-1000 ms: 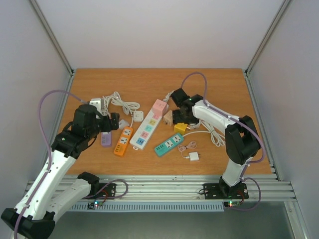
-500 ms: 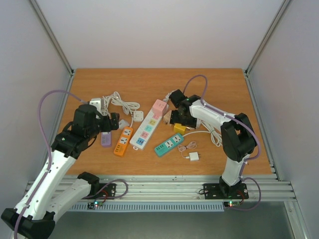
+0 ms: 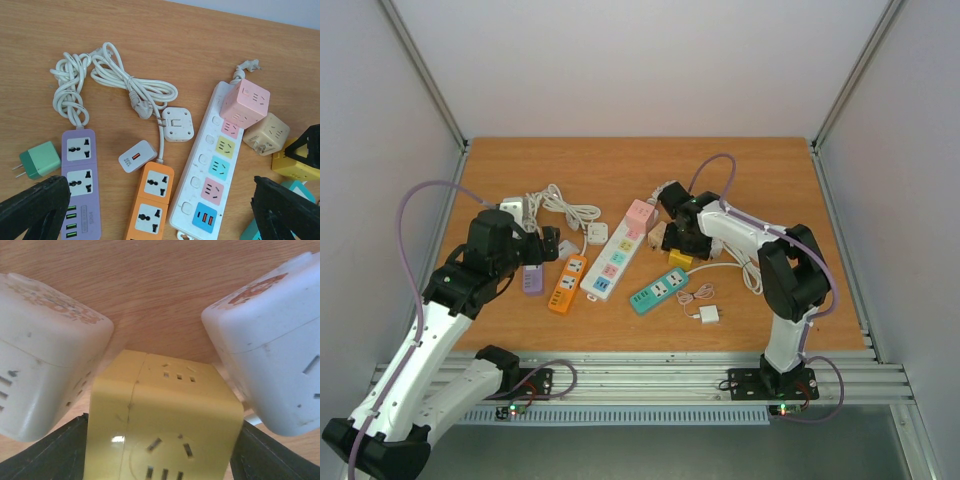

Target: Insert the plug

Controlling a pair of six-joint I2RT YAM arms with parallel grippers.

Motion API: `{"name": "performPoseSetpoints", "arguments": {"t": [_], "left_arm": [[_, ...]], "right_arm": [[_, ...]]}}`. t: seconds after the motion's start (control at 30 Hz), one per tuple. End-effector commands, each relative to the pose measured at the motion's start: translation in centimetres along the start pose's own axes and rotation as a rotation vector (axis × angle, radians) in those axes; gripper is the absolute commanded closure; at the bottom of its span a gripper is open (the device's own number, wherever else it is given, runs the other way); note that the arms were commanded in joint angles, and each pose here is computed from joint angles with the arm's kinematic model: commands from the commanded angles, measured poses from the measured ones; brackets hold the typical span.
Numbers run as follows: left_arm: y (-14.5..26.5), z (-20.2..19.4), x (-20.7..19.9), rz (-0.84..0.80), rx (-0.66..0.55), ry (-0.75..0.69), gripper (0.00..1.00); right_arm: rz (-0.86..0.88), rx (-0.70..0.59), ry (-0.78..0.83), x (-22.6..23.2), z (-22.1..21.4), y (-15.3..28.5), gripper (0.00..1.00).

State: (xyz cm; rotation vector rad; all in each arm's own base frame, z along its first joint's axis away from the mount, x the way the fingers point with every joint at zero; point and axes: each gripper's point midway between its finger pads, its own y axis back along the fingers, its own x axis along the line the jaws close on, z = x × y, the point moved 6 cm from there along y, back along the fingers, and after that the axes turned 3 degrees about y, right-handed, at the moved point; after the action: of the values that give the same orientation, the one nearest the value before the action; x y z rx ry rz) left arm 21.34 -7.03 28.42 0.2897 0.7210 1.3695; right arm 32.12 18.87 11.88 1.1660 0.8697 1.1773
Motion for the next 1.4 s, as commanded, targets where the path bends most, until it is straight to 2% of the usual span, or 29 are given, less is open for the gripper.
{"name": "performPoseSetpoints", "arguments": {"t": [0.0,0.17,0.37,0.43,0.7,0.9,1.0,1.2,1.37], "left_arm": [[0.1,0.7,-0.2,-0.019,-0.05,-0.002,0.01],[0.1,0.7,-0.3,-0.025,-0.048,-0.002,0.01],[0.2,0.7,-0.9,-0.072,-0.037,0.004,0.01],[0.5,0.9,-1.2,-0.1,-0.04,0.022,0.01],[1.8,1.3,-5.4,-0.474,-0.01,0.132,0.01],[2.0,2.2,-8.0,-0.75,0.007,0.329,0.01],[1.6,2.6,-9.0,-0.864,0.027,0.445,0.01],[0.3,3.6,-10.4,-1.03,0.075,0.66,0.03],[0.2,4.7,-10.7,-1.137,0.057,0.796,0.02]], "right_arm": [[0.002,0.024,-0.014,0.4,-0.4,-1.0,0.25],[0.011,0.002,0.008,0.4,-0.1,-0.4,0.38],[0.122,-0.097,0.068,0.6,0.5,3.7,0.4],[0.229,-0.126,0.103,1.3,0.4,5.8,0.4],[0.757,-0.171,0.231,4.9,-0.8,13.7,0.4],[1.133,-0.242,0.219,6.4,-1.2,20.9,0.4],[1.268,-0.247,0.194,7.0,-1.3,23.3,0.4],[1.443,-0.237,0.132,8.0,-0.9,26.2,0.4],[1.484,-0.216,0.11,8.6,-0.9,27.2,0.4]]}}
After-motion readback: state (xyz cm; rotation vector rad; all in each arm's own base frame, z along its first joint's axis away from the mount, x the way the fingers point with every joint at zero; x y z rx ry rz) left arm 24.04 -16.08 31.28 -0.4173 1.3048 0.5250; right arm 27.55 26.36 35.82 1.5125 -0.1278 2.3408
